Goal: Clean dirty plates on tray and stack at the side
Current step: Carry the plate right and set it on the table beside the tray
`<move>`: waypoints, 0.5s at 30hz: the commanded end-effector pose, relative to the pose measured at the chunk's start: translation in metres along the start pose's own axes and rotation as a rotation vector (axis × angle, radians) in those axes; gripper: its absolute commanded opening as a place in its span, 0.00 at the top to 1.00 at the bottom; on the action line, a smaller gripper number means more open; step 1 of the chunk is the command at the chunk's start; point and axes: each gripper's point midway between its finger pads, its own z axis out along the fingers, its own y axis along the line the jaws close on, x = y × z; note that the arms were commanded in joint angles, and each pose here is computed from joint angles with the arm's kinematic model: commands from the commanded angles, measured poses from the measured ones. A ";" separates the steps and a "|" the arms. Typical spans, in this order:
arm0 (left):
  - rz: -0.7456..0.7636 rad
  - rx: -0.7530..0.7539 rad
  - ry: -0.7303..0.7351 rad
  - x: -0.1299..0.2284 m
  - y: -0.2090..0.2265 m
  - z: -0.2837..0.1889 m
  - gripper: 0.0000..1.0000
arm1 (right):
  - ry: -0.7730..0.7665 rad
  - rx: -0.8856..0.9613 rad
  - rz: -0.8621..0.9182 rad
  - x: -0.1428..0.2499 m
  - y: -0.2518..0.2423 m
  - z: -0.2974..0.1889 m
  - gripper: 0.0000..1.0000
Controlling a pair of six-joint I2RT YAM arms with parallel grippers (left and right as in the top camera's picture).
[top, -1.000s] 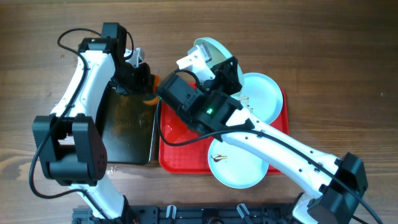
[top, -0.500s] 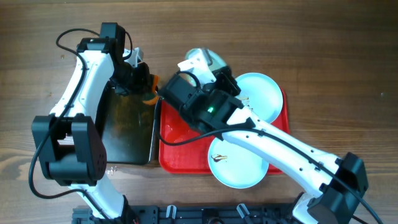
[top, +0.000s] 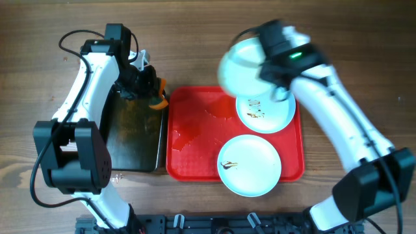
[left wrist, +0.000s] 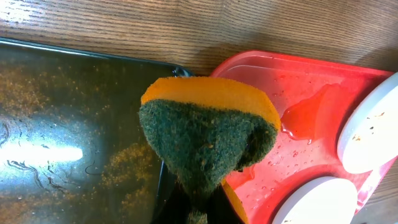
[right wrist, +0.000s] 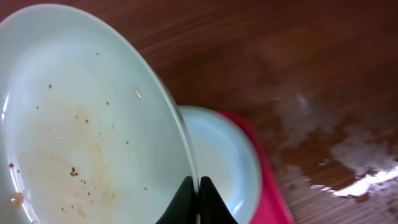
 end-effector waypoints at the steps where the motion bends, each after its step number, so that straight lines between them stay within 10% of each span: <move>1: 0.009 0.021 0.011 0.002 0.000 0.002 0.96 | 0.073 -0.032 0.142 -0.029 -0.053 0.015 0.95; 15: 0.009 0.022 0.012 0.002 0.000 0.002 0.96 | 0.160 0.136 0.673 -0.037 -0.254 0.045 0.95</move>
